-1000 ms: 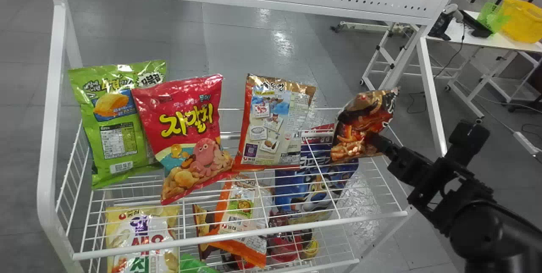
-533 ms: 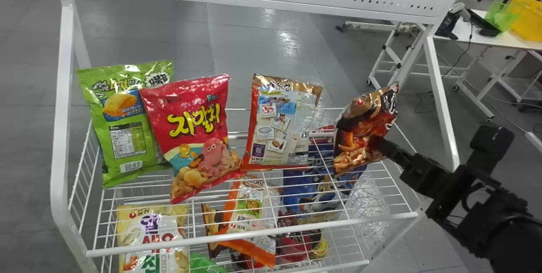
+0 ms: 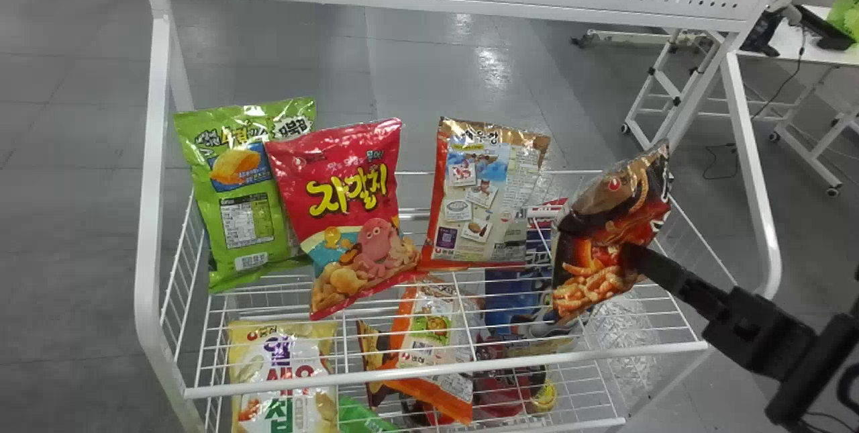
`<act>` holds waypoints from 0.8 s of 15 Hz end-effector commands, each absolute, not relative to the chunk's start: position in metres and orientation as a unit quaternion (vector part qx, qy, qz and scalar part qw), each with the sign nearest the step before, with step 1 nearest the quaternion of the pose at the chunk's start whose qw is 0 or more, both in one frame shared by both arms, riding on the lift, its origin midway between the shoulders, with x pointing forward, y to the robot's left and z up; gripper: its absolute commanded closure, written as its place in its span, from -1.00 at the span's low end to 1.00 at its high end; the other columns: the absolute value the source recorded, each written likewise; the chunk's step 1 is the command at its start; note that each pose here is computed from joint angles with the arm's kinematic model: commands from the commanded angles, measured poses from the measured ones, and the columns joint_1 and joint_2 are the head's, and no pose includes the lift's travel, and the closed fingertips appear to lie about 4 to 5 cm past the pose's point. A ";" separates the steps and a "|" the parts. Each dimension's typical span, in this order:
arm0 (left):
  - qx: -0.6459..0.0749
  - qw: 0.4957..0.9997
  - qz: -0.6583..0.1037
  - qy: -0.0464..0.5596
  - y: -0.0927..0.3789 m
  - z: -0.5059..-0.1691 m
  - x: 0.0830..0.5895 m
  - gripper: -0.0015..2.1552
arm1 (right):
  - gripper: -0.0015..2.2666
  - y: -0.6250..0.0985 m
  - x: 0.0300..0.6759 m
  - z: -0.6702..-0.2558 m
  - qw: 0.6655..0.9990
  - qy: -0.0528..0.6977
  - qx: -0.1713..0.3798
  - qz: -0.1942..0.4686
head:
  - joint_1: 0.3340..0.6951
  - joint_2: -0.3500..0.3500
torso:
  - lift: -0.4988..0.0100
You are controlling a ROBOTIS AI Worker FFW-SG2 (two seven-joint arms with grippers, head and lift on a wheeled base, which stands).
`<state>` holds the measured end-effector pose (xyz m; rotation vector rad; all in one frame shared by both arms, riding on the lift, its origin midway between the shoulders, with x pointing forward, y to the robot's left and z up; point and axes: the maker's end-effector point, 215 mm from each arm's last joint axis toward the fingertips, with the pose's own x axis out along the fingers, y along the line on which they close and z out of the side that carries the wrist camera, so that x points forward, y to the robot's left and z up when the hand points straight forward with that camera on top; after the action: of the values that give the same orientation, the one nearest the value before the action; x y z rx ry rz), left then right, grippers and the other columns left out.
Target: Hold basket handle with left hand then pick spicy shrimp crackers with right hand and place into basket
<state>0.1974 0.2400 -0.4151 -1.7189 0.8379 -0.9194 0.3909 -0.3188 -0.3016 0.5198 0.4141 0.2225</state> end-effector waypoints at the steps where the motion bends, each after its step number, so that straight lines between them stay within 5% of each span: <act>1: -0.709 0.486 -0.381 0.340 0.241 -0.412 0.198 0.99 | 0.98 -0.298 0.364 -0.307 0.922 0.239 0.272 0.137 | 1.00 -0.49 | 0.92; 6: -0.710 0.485 -0.382 0.339 0.241 -0.412 0.199 0.99 | 0.98 -0.240 0.300 -0.316 0.868 0.325 0.305 0.217 | 1.00 -0.24 | 0.92; 12: -0.708 0.486 -0.385 0.338 0.240 -0.410 0.200 0.99 | 0.98 -0.201 0.290 -0.292 0.849 0.309 0.320 0.287 | 1.00 0.16 | 0.92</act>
<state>0.1994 0.2394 -0.4135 -1.7177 0.8329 -0.9253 0.2923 -0.2106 -0.2927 0.6661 0.6443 0.5791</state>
